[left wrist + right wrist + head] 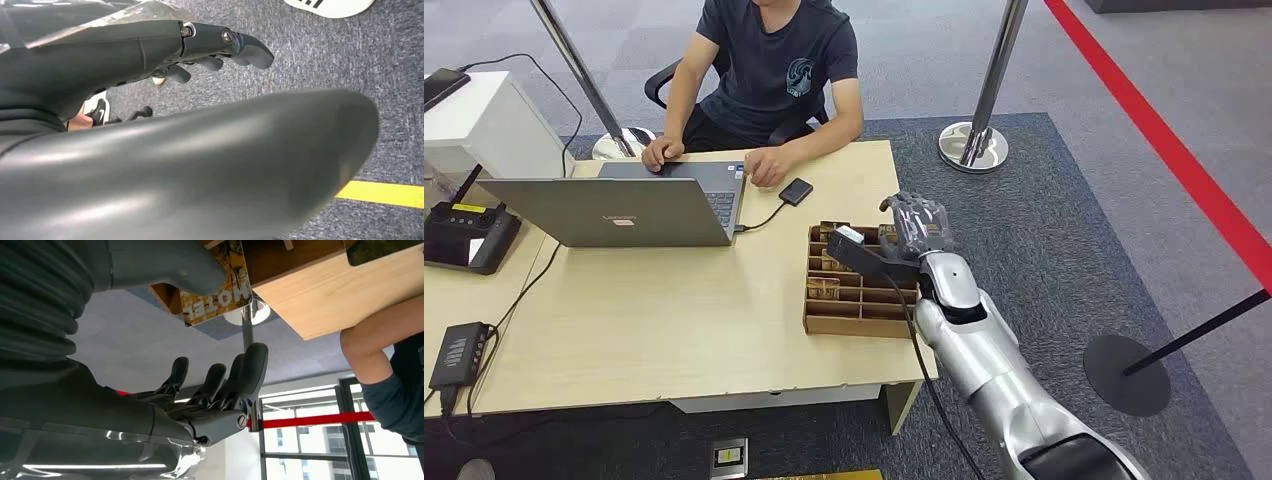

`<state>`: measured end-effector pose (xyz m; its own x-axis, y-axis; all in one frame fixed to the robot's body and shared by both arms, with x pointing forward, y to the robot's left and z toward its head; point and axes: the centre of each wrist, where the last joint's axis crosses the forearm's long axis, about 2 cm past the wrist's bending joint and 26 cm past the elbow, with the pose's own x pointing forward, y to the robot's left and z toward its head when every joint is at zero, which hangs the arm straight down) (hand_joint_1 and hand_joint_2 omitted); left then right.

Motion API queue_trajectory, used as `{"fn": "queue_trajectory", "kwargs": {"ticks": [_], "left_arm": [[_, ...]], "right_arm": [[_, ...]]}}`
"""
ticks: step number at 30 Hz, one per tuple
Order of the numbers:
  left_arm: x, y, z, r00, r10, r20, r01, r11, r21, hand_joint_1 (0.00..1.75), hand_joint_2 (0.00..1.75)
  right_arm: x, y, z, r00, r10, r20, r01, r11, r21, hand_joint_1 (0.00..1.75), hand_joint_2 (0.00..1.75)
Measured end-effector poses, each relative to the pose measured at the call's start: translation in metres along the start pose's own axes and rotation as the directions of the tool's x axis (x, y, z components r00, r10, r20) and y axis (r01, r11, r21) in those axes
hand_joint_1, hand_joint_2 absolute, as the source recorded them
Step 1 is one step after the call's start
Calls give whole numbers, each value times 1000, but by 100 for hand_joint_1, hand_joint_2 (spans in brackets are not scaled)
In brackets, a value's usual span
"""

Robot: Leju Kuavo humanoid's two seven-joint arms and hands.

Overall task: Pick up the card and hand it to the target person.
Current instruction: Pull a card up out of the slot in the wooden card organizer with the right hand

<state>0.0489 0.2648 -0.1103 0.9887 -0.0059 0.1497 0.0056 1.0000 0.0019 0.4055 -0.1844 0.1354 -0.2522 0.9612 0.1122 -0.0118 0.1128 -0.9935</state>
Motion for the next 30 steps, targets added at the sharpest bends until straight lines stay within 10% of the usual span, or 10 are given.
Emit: {"fn": "queue_trajectory", "kwargs": {"ticks": [15,30], "left_arm": [[2,1,0,1000,-20,4,20,1000,1,0,0],[1,4,0,1000,0,-3,0,1000,10,0,0]], "right_arm": [[-16,4,2,998,-9,-56,9,1000,3,80,175],[-7,0,-3,1000,-10,-19,10,1000,2,140,175]]}}
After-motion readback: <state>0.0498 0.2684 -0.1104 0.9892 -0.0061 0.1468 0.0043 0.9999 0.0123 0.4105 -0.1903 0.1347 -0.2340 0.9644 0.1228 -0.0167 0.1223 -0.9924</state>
